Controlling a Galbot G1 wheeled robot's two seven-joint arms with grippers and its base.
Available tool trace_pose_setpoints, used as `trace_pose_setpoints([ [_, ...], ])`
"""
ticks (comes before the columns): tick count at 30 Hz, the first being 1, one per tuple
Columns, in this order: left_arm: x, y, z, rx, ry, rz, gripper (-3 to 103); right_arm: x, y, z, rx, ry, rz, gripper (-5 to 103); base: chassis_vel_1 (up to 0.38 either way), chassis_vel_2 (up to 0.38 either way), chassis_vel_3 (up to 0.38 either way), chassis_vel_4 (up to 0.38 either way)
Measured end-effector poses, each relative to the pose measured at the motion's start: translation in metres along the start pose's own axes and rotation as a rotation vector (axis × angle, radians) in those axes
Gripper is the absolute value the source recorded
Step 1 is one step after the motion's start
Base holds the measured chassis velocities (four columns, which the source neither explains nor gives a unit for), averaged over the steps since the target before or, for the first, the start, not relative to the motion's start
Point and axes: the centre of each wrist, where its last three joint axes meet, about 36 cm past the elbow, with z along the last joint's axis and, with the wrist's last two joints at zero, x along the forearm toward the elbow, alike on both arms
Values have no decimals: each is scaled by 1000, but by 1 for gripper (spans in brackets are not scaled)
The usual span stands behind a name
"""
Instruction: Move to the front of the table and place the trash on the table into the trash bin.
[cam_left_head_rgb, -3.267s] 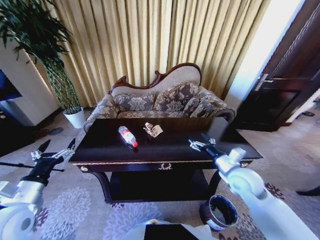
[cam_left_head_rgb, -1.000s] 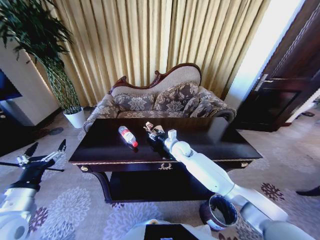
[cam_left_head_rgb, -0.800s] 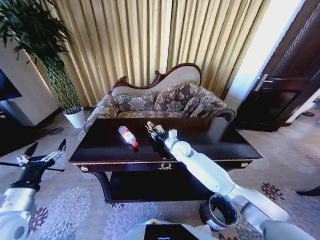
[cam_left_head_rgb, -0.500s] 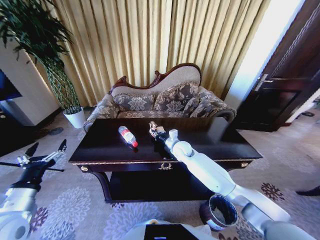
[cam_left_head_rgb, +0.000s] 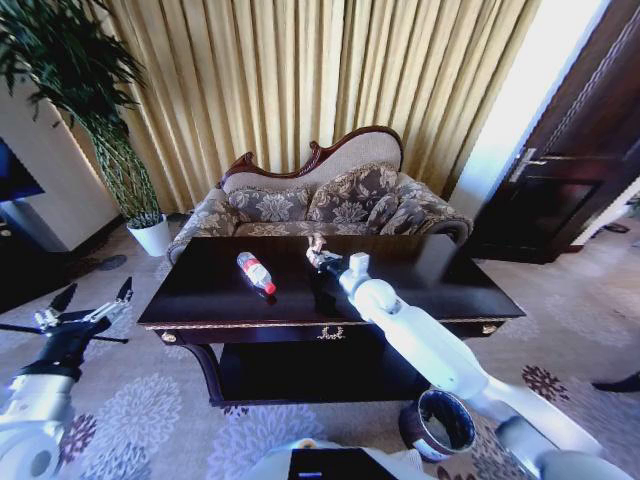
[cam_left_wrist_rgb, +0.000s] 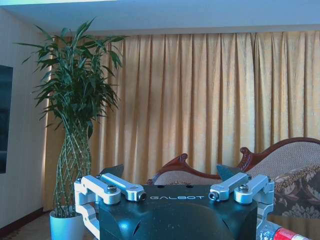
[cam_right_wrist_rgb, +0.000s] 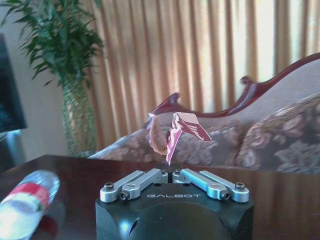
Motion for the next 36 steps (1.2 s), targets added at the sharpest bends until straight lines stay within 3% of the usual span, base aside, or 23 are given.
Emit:
trace_pose_setpoints([
  [4, -1, 1, 0, 5, -7, 2, 100, 29, -37, -11, 9, -40, 97, 0, 0, 0, 0, 0],
  [9, -3, 1, -1, 8, -14, 8, 100, 51, -63, -20, 21, -74, 141, 0, 0, 0, 0, 0],
  [13, -6, 2, -1, 11, -19, 16, 100, 97, -90, -32, 71, -121, 179, 0, 0, 0, 0, 0],
  [28, -20, 18, 6, 23, 11, 34, 100, 200, -79, -3, 109, -145, 266, 0, 0, 0, 0, 0],
  [36, -21, 17, 1, 18, 48, 34, 100, 233, -66, 12, 76, -134, 301, 0, 0, 0, 0, 0],
])
